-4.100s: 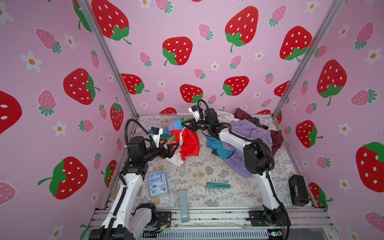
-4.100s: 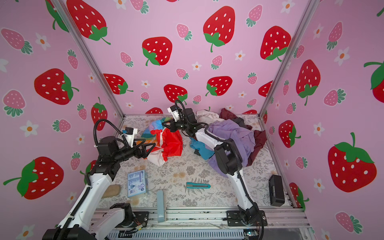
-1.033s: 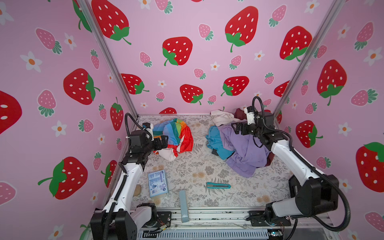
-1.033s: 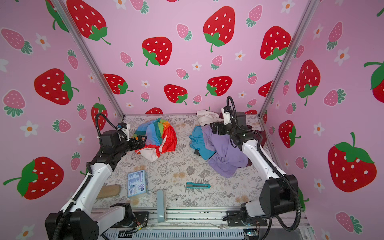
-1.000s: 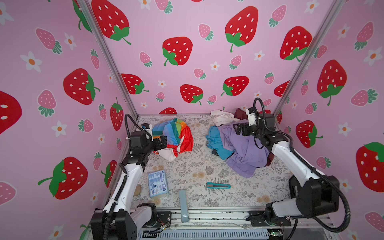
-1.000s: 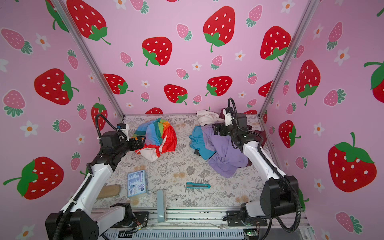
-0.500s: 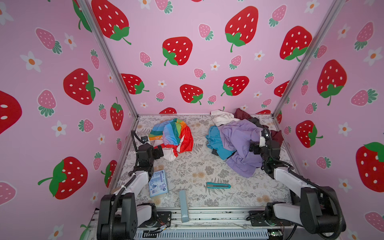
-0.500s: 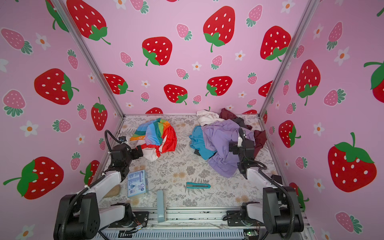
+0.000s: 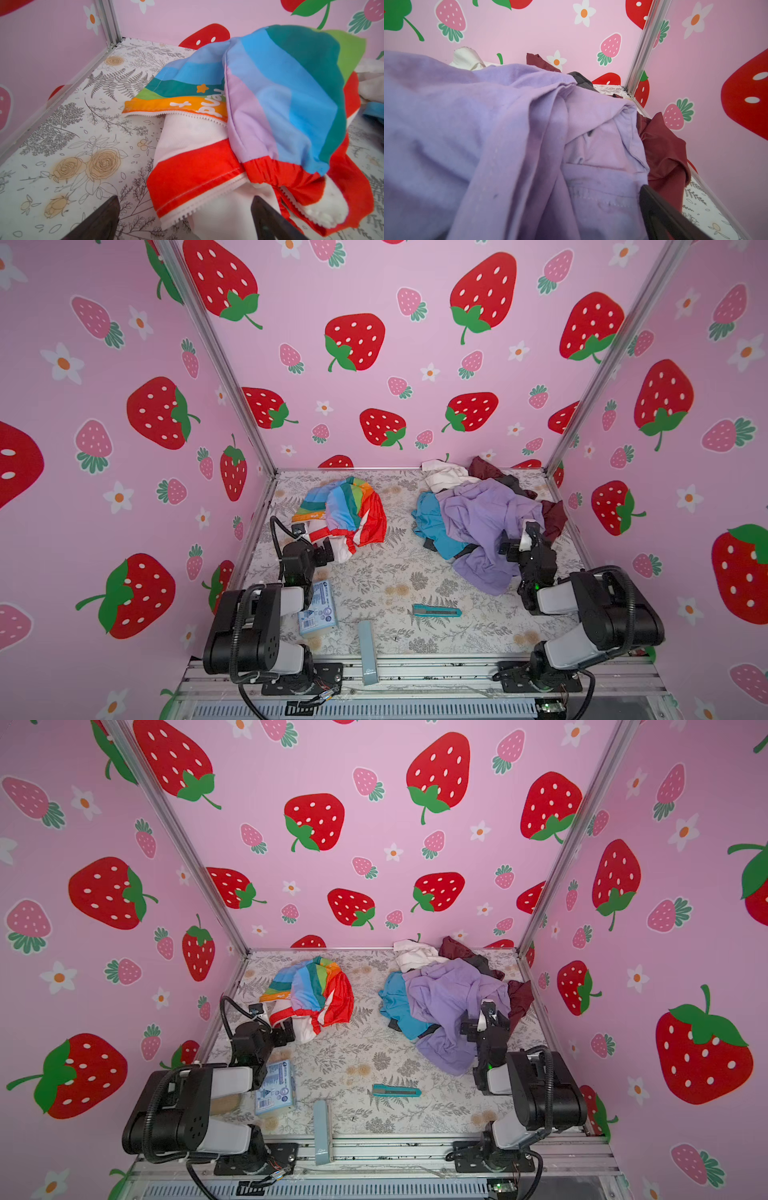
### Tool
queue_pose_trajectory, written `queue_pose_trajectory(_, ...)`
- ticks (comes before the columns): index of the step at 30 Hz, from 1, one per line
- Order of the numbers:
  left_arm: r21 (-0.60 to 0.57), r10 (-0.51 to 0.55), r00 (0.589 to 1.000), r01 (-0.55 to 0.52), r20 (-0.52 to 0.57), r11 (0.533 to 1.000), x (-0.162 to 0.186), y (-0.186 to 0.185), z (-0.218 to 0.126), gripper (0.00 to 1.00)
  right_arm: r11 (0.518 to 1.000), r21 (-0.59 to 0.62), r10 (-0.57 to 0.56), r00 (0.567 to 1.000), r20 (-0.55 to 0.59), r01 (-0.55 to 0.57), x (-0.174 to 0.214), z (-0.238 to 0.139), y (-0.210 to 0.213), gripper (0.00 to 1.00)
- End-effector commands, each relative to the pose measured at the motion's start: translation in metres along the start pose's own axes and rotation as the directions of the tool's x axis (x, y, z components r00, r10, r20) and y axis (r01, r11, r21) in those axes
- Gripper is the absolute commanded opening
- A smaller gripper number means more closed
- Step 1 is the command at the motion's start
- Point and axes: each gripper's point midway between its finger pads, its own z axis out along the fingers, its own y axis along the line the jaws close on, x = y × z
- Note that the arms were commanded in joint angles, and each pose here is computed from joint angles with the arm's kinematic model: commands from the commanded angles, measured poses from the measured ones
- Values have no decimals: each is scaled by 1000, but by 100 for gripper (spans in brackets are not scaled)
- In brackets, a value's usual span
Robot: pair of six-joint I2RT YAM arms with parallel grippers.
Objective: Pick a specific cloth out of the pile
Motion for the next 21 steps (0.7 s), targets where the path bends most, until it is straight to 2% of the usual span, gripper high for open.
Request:
queue_pose_trajectory(1,35,25,992,-29,120,999,-26,-9,2,99,1000,20,-9,998,58,8,-9,-6,-6,100)
queue_pose_trajectory(3,34,26,992,-30,124,999,-23,-10,6,99,1000,5,-16,998,63,16,-9,-7,-4,100)
queue_pose_trajectory(9,27,37,998,-38,50,999,-21,-11,17,99,996,-75,-53,998,20,55,-5,6,12,100)
queue_pose_trajectory(12,17,40,999,-40,1,999,-20,-12,25,99,997,-67,-46,999,5,46,-4,9,11,100)
queue_pose_trajectory(21,-14,80,997,-80,-16,997,-20,-15,28,99,998,-57,-40,999,-1,40,-3,11,9,100)
